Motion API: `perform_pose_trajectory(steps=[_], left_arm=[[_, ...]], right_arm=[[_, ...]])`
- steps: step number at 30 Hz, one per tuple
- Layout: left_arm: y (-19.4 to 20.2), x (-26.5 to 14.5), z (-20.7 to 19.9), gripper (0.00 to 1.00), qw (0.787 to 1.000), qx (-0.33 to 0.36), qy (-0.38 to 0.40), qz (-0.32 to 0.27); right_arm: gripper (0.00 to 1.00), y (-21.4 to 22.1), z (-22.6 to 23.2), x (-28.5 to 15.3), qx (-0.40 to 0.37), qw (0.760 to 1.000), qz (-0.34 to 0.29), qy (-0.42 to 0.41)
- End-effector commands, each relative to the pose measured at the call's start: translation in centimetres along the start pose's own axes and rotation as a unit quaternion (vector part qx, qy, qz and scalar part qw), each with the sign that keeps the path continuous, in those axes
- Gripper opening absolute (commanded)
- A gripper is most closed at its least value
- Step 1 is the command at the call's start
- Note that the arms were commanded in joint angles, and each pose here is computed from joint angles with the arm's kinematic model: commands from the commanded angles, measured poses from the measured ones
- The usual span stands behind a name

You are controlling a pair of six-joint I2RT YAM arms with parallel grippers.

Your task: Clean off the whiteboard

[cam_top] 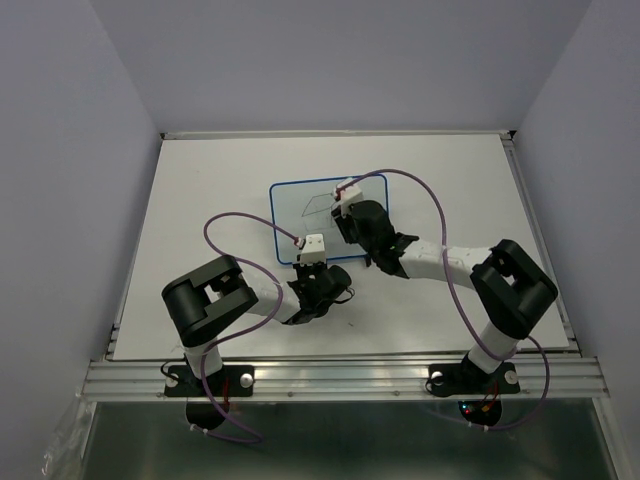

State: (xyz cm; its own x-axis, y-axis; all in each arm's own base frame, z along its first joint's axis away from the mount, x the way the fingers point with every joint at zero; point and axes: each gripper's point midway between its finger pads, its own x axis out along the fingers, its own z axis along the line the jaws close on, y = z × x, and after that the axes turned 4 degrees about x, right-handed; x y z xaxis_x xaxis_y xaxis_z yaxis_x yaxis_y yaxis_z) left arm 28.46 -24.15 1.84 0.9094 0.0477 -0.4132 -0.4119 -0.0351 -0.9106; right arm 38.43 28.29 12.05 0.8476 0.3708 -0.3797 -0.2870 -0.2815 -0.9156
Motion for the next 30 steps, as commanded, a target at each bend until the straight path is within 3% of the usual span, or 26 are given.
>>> perform_pose_trajectory(steps=[1, 5, 13, 20, 23, 30], left_arm=[[5.1, -0.1, 0.9, 0.0, 0.996, 0.037, 0.02, 0.077], [5.1, -0.1, 1.1, 0.0, 0.996, 0.036, 0.018, 0.076], [5.0, -0.1, 1.1, 0.0, 0.996, 0.036, 0.017, 0.074], [4.8, -0.1, 1.2, 0.0, 0.997, 0.034, 0.017, 0.072], [4.9, -0.1, 1.2, 0.0, 0.997, 0.035, 0.017, 0.073], [5.0, -0.1, 1.1, 0.0, 0.996, 0.037, 0.017, 0.073]], right_arm=[[0.01, -3.9, -3.3, -0.5, 0.017, 0.995, -0.068, 0.076], [0.01, -5.9, -5.6, -1.0, 0.031, 0.987, -0.106, 0.119], [0.01, -5.2, -6.3, -0.7, 0.027, 0.988, -0.097, 0.121], [0.01, -1.4, -3.2, -0.7, 0.045, 0.997, -0.053, 0.037], [0.01, -0.1, -3.5, -0.8, 0.042, 0.997, -0.041, 0.046], [0.01, -1.5, -2.1, -1.6, 0.035, 0.998, -0.06, -0.004]])
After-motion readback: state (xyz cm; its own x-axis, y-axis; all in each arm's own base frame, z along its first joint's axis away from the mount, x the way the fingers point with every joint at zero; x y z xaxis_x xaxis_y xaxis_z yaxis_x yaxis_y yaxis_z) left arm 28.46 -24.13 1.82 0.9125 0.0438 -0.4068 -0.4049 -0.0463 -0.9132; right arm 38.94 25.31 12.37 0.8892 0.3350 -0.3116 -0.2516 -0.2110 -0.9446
